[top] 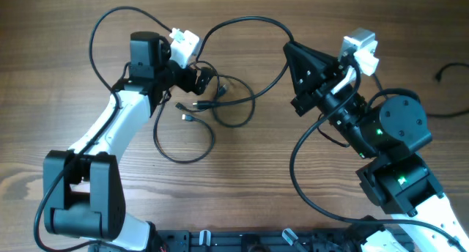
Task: Untangle cables
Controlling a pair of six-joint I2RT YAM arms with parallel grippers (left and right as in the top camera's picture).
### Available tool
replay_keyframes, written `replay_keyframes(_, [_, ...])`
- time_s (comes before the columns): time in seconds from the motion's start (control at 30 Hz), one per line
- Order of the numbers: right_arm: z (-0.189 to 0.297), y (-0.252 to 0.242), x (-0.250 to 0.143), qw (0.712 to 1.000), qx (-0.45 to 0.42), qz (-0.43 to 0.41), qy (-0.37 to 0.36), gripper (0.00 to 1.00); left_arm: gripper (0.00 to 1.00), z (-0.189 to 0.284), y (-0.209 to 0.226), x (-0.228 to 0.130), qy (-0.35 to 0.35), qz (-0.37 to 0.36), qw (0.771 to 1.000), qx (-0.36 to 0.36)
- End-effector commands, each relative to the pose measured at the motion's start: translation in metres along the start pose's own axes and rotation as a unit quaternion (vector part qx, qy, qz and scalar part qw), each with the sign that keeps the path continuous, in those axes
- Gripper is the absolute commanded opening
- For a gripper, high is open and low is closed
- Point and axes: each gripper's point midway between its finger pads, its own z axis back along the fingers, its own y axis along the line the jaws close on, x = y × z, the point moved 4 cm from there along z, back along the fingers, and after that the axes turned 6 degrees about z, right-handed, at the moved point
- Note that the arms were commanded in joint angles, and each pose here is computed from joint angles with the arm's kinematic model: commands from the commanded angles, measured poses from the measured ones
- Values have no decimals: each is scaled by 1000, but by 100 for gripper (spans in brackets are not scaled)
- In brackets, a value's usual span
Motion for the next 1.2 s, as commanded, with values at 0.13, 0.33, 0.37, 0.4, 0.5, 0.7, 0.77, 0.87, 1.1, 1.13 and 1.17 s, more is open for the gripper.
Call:
replay_keyframes(0.13, [4, 6, 8, 999, 19, -33, -8, 4, 13, -14, -31, 8, -10, -18, 999, -32])
replay_keyframes(0.33, [5, -5, 12, 999, 1, -33, -14, 4, 4, -14, -31, 7, -9, -17, 999, -32])
replay_keyframes(0.37, [5, -8, 12, 999, -4, -35, -15, 4, 4, -14, -31, 7, -9, -17, 999, -32])
replay_keyframes(0.4, [5, -11, 13, 999, -8, -34, -17, 4, 4, -14, -31, 7, -9, -17, 999, -31])
replay_keyframes(0.5, [7, -20, 15, 999, -24, -33, -19, 4, 4, -13, -29, 10, -14, -20, 999, -25])
replay_keyframes(0.7, [12, -58, 5, 995, -91, -49, 8, 4, 4, 36, -22, 52, -79, -42, 996, 24])
replay_keyframes(0.77, [11, -67, -1, 993, -104, -52, 19, 4, 4, 66, -20, 69, -106, -48, 991, 59])
replay_keyframes(0.87, [4, -73, -9, 992, -111, -57, 33, 4, 4, 112, -26, 87, -138, -58, 985, 91])
replay_keyframes(1.1, [-18, -82, -38, 989, -95, -86, 79, 4, 4, 203, -65, 117, -231, -102, 960, 119])
replay_keyframes(1.13, [-21, -85, -43, 988, -97, -89, 87, 4, 4, 219, -70, 121, -250, -112, 953, 131])
replay_keyframes(1.17, [-22, -86, -45, 987, -96, -90, 91, 4, 4, 228, -72, 123, -259, -123, 947, 143])
